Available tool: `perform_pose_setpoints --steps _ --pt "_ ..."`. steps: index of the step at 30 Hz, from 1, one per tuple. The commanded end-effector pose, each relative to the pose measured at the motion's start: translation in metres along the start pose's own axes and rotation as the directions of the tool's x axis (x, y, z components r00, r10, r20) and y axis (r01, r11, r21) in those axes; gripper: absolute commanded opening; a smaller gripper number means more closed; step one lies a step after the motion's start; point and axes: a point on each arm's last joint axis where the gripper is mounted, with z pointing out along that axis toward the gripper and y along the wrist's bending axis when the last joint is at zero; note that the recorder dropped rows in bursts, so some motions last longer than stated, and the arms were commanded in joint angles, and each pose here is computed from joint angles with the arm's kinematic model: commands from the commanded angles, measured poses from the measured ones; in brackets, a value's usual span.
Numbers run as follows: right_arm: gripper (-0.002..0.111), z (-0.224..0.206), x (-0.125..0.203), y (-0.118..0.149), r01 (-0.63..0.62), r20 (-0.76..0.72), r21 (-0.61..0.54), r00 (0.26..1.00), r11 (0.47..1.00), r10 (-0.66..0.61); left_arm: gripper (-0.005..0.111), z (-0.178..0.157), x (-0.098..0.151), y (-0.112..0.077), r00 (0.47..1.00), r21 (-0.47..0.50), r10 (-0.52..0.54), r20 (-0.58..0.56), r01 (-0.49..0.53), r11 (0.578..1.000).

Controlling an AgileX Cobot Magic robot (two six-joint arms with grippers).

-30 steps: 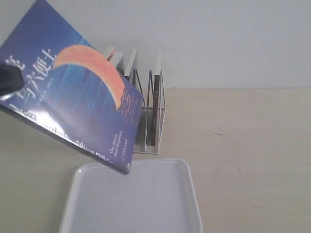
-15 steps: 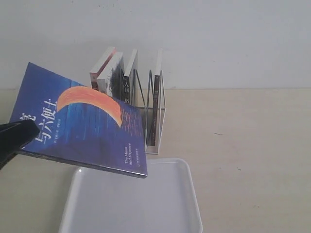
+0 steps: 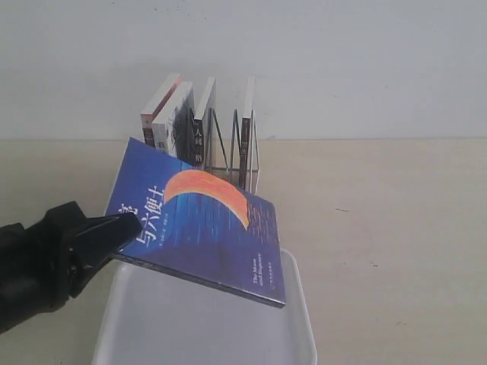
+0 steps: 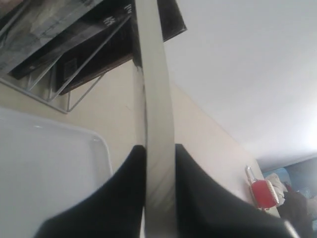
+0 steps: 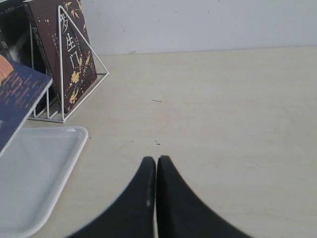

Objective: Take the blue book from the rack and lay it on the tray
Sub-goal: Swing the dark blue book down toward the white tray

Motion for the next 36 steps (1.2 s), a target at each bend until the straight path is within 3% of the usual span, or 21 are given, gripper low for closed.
perform_pose_setpoints --steps 1,5,11,20,36 --pt "0.000 0.000 -0.001 0.000 0.011 0.008 0.003 1.000 1.000 -0.011 0.004 0.011 0.005 0.005 1.000 0.034 -0.026 -0.004 0.026 0.999" --pt "0.000 0.000 -0.001 0.000 0.011 0.008 0.003 1.000 1.000 -0.011 0.004 0.021 0.011 0.014 0.998 0.041 -0.056 -0.006 0.056 0.998" --pt "0.000 0.000 -0.001 0.000 0.011 0.008 0.003 1.000 1.000 -0.011 0.004 0.031 0.020 0.033 0.995 -0.037 -0.099 -0.033 0.097 0.995" --pt "0.000 0.000 -0.001 0.000 0.011 0.008 0.003 1.000 1.000 -0.011 0.004 0.038 0.030 0.048 0.988 -0.065 -0.144 -0.063 0.139 0.988" --pt "0.000 0.000 -0.001 0.000 0.011 0.008 0.003 1.000 1.000 -0.011 0.004 0.038 0.039 0.053 0.982 -0.120 -0.116 -0.149 0.099 0.988"
